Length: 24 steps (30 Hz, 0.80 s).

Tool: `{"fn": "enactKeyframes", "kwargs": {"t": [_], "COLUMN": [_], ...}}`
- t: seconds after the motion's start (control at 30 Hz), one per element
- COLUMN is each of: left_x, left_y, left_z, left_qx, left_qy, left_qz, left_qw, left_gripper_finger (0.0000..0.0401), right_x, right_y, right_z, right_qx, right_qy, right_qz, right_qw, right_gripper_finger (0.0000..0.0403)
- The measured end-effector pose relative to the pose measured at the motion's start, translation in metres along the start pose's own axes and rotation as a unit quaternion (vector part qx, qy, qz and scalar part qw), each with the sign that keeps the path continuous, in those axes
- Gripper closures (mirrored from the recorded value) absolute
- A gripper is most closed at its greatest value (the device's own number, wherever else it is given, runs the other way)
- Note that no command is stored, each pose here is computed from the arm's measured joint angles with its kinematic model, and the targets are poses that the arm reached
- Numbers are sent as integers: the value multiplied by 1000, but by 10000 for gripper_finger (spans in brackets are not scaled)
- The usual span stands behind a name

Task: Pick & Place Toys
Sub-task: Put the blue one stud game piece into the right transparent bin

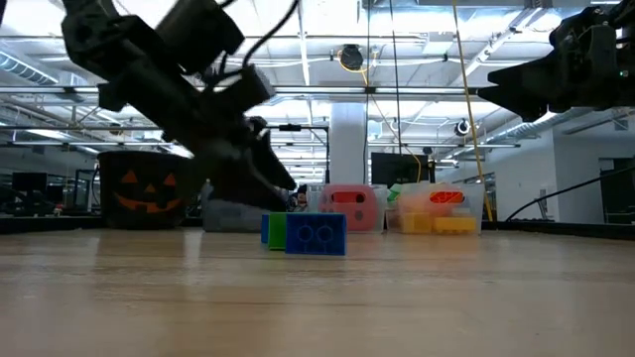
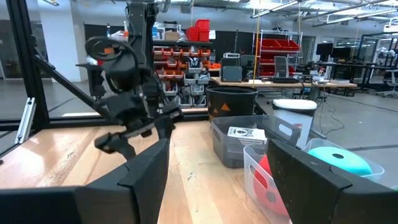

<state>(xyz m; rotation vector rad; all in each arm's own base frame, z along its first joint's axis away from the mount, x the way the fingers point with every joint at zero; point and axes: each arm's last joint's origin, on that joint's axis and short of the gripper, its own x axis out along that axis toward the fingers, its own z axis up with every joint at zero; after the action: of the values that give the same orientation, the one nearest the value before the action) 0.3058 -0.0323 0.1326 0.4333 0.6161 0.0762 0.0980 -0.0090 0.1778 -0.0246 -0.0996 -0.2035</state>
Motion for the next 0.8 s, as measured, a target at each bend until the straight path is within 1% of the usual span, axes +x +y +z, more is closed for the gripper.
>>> {"fn": "enactKeyframes", "kwargs": {"t": [0.07,0.17,0.23,0.37,0.53,0.6,0.7,0.8], "left_x": [7,16,22,28,30,29,29,29], "left_y": [-1,-1,0,7,13,14,13,12], "left_z": [-2,-8,-15,-20,-23,-24,-24,-23], "left_qx": [16,19,1,-57,-101,-107,-107,-108], "left_qy": [10,28,47,50,52,53,53,49], "left_qz": [4,3,3,12,-3,-2,-10,-27], "left_qw": [1000,999,999,997,993,993,993,993], "left_gripper_finger": [110,110,110,110,110,113,138,184], "right_x": [0,0,0,0,0,0,0,0], "right_y": [0,0,0,0,0,0,0,0], "right_z": [0,0,0,0,0,0,0,0], "right_qx": [0,0,0,0,0,0,0,0], "right_qy": [0,0,0,0,0,0,0,0], "right_qz": [0,0,0,0,0,0,0,0], "right_qw": [1000,1000,1000,1000,1000,1000,1000,1000], "right_gripper_finger": [154,155,155,154,156,155,154,155]}}
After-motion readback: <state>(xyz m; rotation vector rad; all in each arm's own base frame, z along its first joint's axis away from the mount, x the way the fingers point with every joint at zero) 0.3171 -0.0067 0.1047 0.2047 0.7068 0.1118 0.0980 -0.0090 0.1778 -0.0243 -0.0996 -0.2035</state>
